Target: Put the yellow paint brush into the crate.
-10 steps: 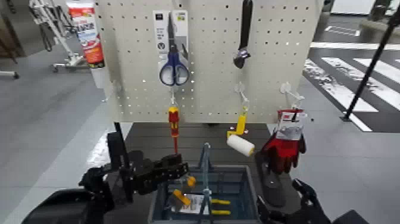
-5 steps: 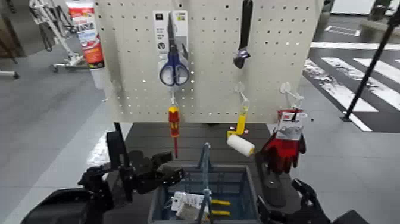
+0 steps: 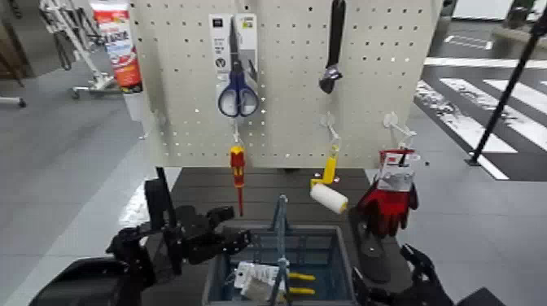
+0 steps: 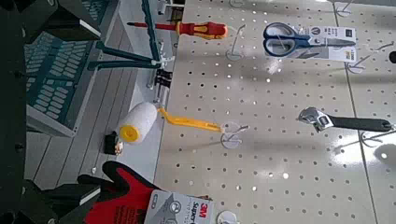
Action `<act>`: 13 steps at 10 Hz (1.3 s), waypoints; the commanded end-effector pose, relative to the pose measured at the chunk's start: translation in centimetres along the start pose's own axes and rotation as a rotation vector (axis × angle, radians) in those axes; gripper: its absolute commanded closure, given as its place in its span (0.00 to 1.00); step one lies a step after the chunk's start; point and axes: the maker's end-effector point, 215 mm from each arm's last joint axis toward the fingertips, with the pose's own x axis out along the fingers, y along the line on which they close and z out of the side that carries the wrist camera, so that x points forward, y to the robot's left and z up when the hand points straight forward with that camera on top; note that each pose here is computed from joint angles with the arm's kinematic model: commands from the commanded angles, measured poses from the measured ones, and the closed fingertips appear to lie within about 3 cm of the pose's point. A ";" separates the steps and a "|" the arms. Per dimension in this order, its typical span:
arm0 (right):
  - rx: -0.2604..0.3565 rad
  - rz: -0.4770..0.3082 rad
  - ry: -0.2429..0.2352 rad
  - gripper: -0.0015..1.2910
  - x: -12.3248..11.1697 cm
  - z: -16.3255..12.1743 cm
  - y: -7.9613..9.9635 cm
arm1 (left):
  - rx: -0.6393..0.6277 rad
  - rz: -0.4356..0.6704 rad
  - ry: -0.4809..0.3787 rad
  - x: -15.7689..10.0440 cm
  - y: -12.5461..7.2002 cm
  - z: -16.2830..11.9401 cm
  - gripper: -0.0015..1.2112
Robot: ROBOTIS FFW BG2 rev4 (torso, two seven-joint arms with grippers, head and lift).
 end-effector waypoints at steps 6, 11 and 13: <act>-0.005 -0.007 -0.006 0.11 -0.5 0.2 -0.4 | 0.201 0.341 -0.043 -2.0 1.9 -1.2 0.00; -0.008 -0.024 -0.015 0.11 -1.0 0.5 -1.0 | 0.241 0.604 -0.235 -4.4 1.0 -1.4 0.00; 0.011 -0.033 -0.018 0.11 -1.3 0.3 -1.3 | 0.227 0.690 -0.272 -4.9 0.2 -2.6 0.00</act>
